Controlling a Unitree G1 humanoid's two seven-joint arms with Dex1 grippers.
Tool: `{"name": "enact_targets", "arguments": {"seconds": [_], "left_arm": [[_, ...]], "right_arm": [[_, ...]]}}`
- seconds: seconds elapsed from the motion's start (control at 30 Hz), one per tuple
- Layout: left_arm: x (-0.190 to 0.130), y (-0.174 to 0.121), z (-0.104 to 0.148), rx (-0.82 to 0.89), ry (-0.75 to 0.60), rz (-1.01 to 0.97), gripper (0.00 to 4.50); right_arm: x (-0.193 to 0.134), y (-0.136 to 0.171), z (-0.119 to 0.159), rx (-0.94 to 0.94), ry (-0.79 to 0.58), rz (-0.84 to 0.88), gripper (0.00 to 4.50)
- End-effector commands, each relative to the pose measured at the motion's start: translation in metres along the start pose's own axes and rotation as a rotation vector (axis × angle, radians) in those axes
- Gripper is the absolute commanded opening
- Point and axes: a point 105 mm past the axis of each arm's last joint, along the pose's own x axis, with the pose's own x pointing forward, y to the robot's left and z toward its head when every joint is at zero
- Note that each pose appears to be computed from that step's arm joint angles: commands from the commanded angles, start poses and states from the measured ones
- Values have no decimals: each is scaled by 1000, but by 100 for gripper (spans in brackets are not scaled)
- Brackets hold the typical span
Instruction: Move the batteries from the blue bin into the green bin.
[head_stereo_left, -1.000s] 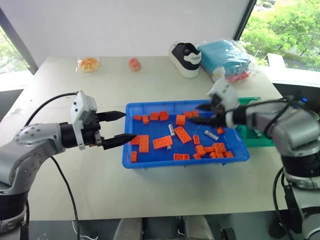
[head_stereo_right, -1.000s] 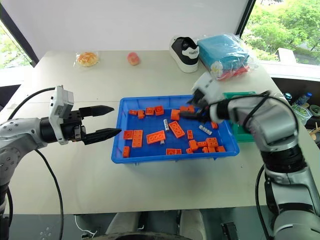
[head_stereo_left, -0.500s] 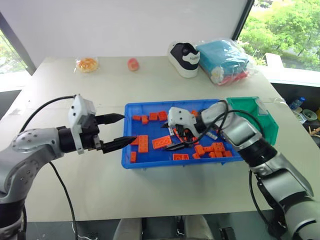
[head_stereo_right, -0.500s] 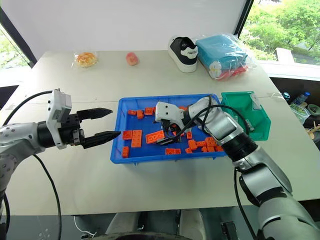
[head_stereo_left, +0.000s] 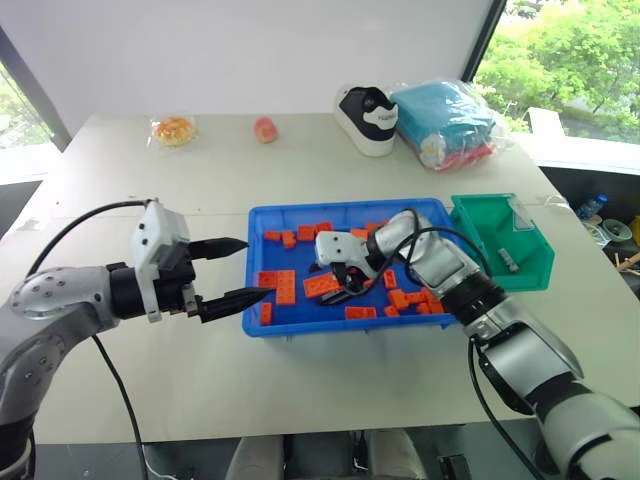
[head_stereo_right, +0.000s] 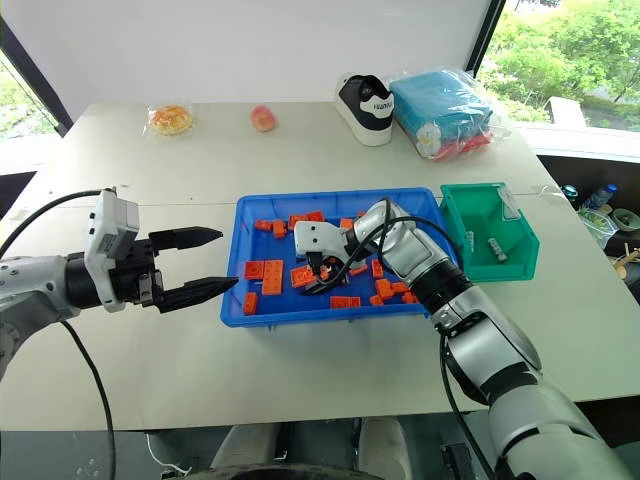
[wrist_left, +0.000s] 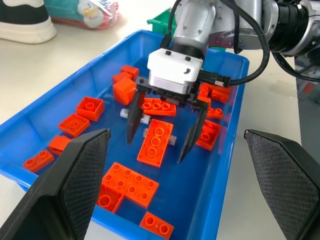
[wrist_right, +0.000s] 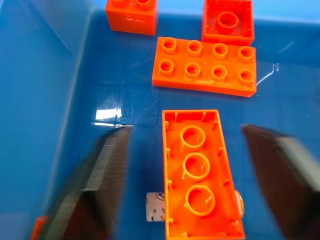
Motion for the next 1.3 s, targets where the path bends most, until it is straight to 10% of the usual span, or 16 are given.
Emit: {"name": "enact_targets", "arguments": {"seconds": [0.03, 0.23, 0.43, 0.6, 0.8, 1.23, 1.3], "left_arm": [[-1, -5, 8, 36, -10, -28, 450], [-1, -10, -2, 43, 48, -112, 450], [1, -9, -2, 52, 51, -172, 450], [5, -3, -1, 65, 40, -179, 450], [7, -3, 1, 72, 37, -184, 450], [6, -9, 1, 70, 35, -176, 450], [6, -9, 1, 71, 33, -173, 450]], "right_arm": [[-7, -3, 16, -37, -48, -19, 214], [-45, -6, 55, 53, -201, -83, 214], [-90, -11, 37, 131, -176, -244, 214], [-66, -10, 35, 126, -161, -233, 214], [-35, -6, 30, 17, -108, -194, 448], [-3, 1, 8, -44, -41, -104, 448], [-1, -1, 8, -37, -49, -112, 396]]}}
